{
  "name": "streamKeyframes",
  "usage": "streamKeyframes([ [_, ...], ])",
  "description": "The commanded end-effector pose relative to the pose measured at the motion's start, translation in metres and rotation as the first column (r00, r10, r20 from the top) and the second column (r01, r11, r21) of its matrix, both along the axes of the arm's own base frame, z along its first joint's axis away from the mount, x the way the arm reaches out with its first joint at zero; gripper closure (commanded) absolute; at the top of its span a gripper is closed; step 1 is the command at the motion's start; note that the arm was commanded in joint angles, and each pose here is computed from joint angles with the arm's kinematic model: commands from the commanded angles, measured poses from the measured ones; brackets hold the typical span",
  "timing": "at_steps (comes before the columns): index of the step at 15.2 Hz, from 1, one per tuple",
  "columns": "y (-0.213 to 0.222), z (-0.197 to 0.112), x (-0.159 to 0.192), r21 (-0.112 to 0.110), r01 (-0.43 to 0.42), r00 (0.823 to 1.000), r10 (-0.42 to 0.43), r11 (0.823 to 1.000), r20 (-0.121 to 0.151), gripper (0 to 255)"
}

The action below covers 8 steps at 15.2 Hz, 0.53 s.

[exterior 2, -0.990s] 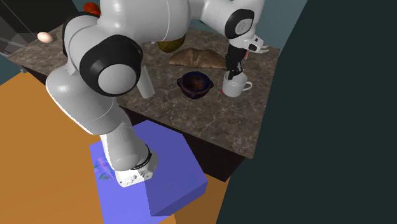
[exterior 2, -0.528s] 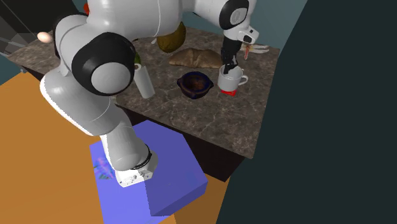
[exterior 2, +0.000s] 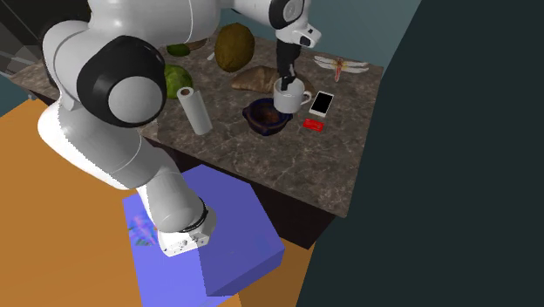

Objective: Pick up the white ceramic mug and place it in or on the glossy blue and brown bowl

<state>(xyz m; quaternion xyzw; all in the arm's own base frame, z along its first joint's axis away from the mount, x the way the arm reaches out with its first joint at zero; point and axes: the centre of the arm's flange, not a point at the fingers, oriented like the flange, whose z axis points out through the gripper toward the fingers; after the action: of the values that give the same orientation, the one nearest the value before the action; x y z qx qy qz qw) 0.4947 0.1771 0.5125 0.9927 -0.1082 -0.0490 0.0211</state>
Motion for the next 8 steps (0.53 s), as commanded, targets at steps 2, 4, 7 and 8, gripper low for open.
streamKeyframes([
  [2,0.039,0.003,-0.020,0.000,0.001,1.000,-0.001,1.000,0.001,255],
  [4,0.064,0.005,-0.034,0.000,0.001,1.000,-0.001,1.000,0.001,255],
  [7,0.064,-0.011,-0.034,0.000,0.001,1.000,-0.001,1.000,0.001,255],
  [8,0.064,-0.016,-0.034,0.000,0.001,1.000,-0.001,1.000,0.001,255],
])
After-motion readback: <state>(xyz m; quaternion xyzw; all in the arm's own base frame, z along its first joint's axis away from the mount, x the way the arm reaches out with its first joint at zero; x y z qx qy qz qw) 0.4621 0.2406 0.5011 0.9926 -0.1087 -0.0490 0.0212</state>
